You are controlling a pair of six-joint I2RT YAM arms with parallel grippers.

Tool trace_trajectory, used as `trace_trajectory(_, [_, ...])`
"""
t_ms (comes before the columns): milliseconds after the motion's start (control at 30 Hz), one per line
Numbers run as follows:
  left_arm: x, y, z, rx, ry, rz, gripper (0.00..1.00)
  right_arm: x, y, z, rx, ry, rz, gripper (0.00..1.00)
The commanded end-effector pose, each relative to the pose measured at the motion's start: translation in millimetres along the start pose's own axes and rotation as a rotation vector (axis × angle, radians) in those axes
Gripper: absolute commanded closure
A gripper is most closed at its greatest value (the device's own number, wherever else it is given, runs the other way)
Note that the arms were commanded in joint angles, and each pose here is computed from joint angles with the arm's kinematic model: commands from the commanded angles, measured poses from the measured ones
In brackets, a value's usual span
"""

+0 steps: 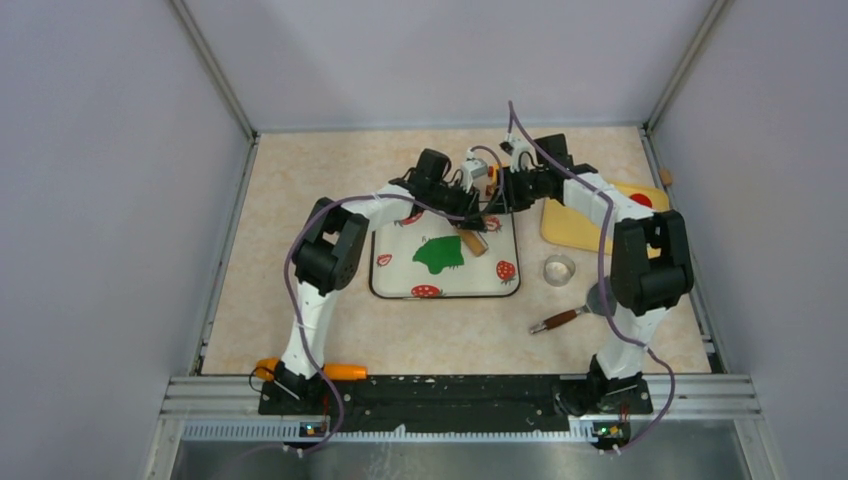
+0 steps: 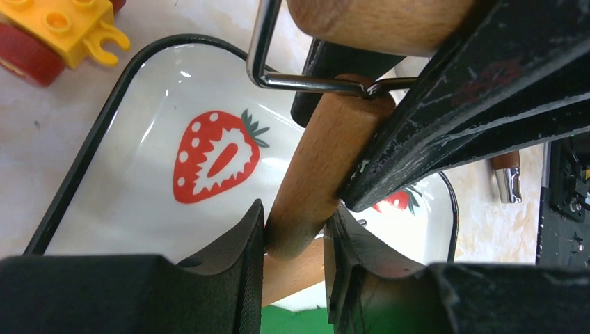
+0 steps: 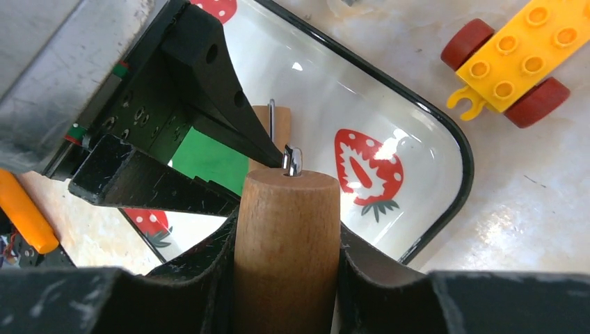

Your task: Roll out the dumpling wrappers from the dough

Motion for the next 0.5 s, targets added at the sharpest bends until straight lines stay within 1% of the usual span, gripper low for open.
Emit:
trace_trajectory(0, [15, 11, -6, -0.113, 0.028, 0.098, 1.0, -4, -1, -41, 0.017, 0.195, -0.07, 1.0])
trace_trajectory(33, [11, 8, 1, -0.084, 0.025, 0.097, 1.0, -9, 1, -36, 0.041, 0.176, -0.056, 1.0])
trace_trajectory(67, [6, 4, 8, -0.048, 0.019, 0.098, 1.0, -15, 3, -32, 0.068, 0.158, -0.028, 0.96])
trace_trajectory(100, [2, 0, 14, 0.001, 0.016, 0.1, 1.0, -21, 9, -26, 0.099, 0.134, 0.045, 0.88])
trace_trajectory(167, [-7, -4, 18, 0.094, 0.03, 0.106, 1.0, -34, 17, -17, 0.165, 0.097, 0.153, 0.69])
trace_trajectory(233, [-16, -8, 18, 0.164, 0.051, 0.115, 1.0, -44, 25, -11, 0.227, 0.096, 0.242, 0.5])
trace_trajectory(300, [-28, -19, 21, 0.224, 0.059, 0.111, 1.0, -54, 30, -5, 0.271, 0.084, 0.316, 0.37])
trace_trajectory(333, [-34, -24, 22, 0.243, 0.064, 0.108, 1.0, -60, 31, -1, 0.286, 0.063, 0.339, 0.27])
trace_trajectory(367, [-40, -29, 24, 0.262, 0.066, 0.111, 1.0, -66, 32, 3, 0.296, 0.042, 0.36, 0.19])
trace_trajectory(400, [-46, -34, 26, 0.272, 0.07, 0.115, 1.0, -72, 33, 8, 0.305, 0.019, 0.376, 0.15])
trace_trajectory(467, [-60, -44, 29, 0.293, 0.08, 0.14, 1.0, -85, 34, 18, 0.298, -0.034, 0.404, 0.12])
Point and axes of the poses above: each gripper's point midway between its finger pads, its own x axis out along the fingers, its own y axis along the line the jaws close on, z = x × y, the point moved 8 cm from there along -x, back along the fingers, and after that the axes turned 6 degrees about -x, right-handed, at the moved point
